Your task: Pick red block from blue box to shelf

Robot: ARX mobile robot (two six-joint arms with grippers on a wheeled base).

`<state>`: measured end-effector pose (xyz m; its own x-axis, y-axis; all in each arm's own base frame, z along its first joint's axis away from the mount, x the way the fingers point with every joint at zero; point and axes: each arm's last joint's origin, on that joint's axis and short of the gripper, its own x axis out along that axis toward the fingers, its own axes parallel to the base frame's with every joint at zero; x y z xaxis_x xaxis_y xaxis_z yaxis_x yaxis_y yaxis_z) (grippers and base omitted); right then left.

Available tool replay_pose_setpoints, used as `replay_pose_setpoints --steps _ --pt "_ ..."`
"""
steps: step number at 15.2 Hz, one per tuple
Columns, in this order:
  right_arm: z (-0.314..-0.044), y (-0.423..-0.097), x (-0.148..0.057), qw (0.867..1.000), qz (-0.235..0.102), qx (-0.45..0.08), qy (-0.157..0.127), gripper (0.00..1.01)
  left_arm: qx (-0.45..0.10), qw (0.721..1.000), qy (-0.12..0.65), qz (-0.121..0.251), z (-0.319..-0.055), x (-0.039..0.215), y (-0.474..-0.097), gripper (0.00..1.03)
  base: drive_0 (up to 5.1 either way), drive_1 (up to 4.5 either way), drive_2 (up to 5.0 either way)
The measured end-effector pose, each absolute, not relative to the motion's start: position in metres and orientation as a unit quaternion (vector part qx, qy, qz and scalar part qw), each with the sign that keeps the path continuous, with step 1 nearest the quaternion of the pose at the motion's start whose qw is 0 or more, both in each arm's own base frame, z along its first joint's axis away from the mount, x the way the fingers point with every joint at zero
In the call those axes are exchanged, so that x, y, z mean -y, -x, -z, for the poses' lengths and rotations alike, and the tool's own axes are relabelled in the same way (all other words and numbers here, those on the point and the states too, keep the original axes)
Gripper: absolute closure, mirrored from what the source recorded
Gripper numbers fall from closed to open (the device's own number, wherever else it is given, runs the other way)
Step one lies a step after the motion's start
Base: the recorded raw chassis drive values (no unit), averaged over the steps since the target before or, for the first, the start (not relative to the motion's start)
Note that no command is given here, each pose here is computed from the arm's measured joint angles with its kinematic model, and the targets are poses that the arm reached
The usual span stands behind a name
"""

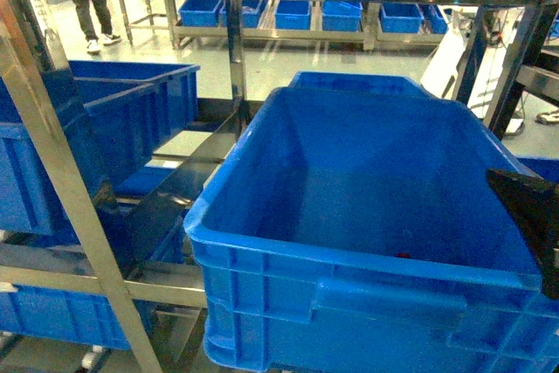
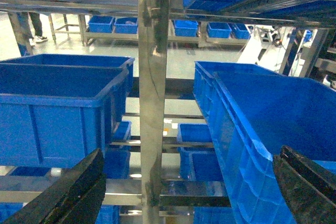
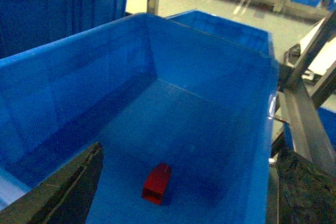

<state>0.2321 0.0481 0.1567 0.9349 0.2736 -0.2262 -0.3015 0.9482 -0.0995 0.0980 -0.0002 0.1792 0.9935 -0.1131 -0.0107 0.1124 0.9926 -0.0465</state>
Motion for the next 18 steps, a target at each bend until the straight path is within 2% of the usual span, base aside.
replay_pose_setpoints --steps 2,4,7,18 --pt "-0.168 -0.228 -0.042 0.987 -0.131 -0.064 0.074 0.03 -0.007 0.998 0.023 0.057 -0.179 0.0 -0.098 0.05 0.0 0.0 0.0" --pt "-0.169 -0.226 -0.041 0.987 -0.129 -0.062 0.078 0.03 -0.007 0.998 0.023 0.056 -0.179 0.0 -0.098 0.05 0.0 0.0 0.0" --pt "-0.184 -0.226 -0.041 0.989 -0.121 -0.006 0.084 0.03 -0.007 0.998 0.023 0.057 -0.179 0.0 -0.098 0.05 0.0 0.0 0.0" --pt "-0.187 -0.224 -0.04 0.989 -0.123 -0.002 0.084 0.03 -0.007 0.998 0.023 0.057 -0.179 0.0 -0.098 0.05 0.0 0.0 0.0"
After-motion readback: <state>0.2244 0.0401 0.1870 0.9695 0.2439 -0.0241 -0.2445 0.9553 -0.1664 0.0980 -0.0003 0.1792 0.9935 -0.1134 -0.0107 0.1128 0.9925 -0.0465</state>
